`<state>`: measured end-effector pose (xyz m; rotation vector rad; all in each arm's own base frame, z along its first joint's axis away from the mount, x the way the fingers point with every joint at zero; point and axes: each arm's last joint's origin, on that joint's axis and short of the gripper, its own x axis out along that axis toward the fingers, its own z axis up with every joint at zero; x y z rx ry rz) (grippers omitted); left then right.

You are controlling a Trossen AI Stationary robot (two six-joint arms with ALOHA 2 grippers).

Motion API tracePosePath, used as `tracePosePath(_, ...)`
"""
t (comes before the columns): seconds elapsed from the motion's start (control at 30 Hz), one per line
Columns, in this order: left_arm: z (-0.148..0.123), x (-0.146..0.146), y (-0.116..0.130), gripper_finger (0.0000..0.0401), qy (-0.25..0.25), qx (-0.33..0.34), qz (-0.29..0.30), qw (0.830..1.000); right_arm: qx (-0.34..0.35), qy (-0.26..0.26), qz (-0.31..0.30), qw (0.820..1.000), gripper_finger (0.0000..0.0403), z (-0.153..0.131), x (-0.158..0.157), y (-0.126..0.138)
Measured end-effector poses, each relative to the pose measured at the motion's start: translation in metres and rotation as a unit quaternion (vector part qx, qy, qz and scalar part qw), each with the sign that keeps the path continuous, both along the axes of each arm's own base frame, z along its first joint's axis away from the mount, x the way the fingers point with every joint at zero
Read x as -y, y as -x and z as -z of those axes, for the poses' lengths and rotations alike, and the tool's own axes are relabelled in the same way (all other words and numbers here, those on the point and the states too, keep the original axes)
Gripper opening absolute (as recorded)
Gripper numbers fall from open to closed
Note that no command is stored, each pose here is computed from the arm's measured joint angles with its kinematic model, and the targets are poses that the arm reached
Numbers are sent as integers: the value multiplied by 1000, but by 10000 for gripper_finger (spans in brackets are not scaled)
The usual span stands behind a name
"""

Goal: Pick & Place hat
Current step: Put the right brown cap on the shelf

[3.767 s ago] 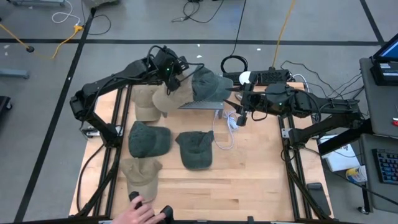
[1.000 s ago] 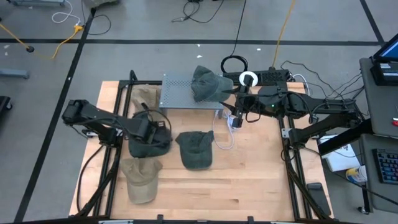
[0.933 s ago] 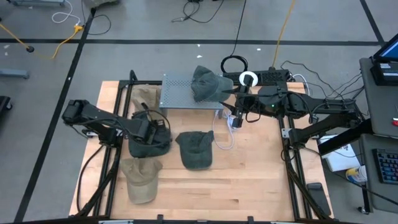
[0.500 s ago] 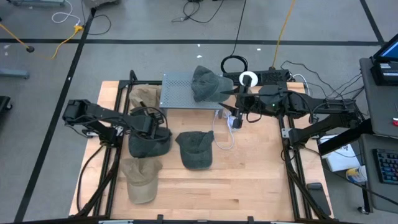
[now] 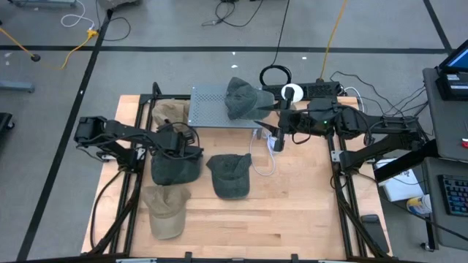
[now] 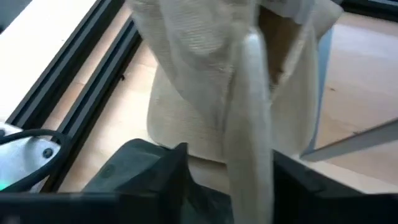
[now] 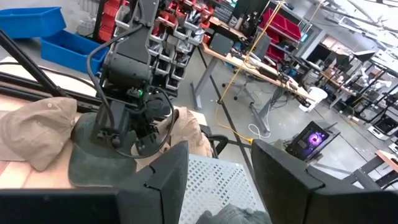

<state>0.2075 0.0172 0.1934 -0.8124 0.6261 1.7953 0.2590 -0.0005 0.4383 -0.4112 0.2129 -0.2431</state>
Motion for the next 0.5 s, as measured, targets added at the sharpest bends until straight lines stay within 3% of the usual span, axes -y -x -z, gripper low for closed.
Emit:
tracePosePath(0.23,0,4,-1,17,4,-12,34,999,10,0,0,1000,171,-2,0,0)
tracePosePath(0.5,-22,8,14,9,-25,-1,36,999,27,-1,1,1000,171,-5,0,-1)
